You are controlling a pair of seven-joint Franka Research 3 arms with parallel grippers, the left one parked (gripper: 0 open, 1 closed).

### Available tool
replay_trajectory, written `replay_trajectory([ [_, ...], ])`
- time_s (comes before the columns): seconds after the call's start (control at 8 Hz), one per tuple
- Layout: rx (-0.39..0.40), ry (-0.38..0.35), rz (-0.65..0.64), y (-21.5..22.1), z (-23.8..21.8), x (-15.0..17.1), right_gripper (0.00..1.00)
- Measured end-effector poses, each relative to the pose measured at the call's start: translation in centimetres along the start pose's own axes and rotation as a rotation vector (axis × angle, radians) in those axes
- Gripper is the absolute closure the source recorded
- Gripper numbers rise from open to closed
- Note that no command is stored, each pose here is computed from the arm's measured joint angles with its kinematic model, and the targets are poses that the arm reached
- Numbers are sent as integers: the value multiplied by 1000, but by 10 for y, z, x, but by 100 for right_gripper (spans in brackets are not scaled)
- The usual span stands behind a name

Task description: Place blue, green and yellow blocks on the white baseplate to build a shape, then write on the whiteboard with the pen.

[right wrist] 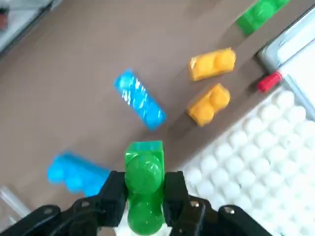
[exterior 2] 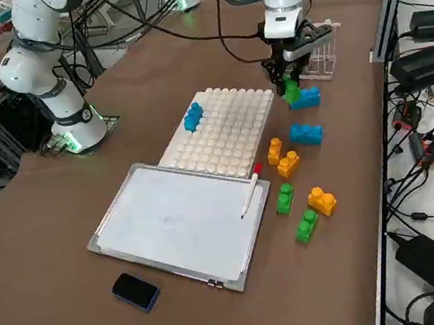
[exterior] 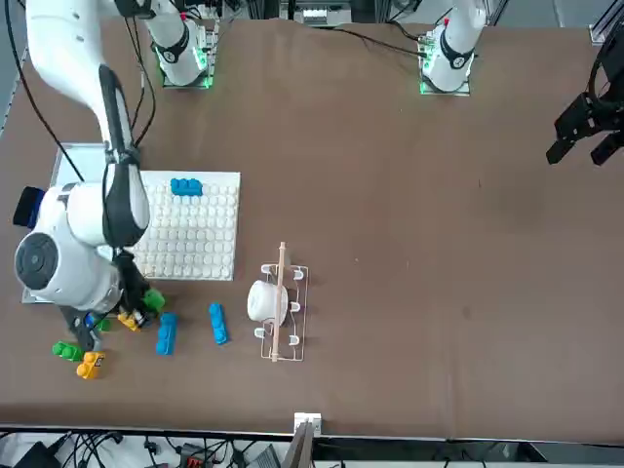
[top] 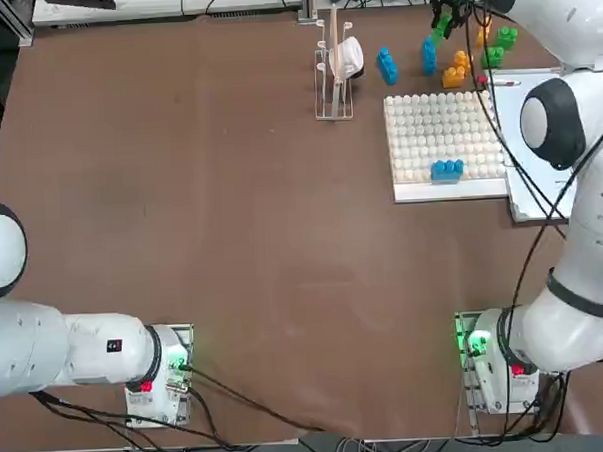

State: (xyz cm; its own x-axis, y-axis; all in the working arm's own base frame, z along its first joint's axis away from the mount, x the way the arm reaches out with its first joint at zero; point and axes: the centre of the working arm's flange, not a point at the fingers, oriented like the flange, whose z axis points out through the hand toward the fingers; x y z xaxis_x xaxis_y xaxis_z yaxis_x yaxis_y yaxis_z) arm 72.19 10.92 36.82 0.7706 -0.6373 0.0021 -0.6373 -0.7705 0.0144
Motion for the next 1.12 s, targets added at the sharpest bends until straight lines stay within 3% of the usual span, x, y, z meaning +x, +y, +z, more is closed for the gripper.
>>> replay_trajectory([
  [0.25,10,-8,-159,9,9,-55,59],
  [0.5,36,2,-299,54,25,-91,59],
  [0.75,21,-33,-420,92,41,-130,59],
  [1.12,17,-55,-562,126,58,-160,59],
])
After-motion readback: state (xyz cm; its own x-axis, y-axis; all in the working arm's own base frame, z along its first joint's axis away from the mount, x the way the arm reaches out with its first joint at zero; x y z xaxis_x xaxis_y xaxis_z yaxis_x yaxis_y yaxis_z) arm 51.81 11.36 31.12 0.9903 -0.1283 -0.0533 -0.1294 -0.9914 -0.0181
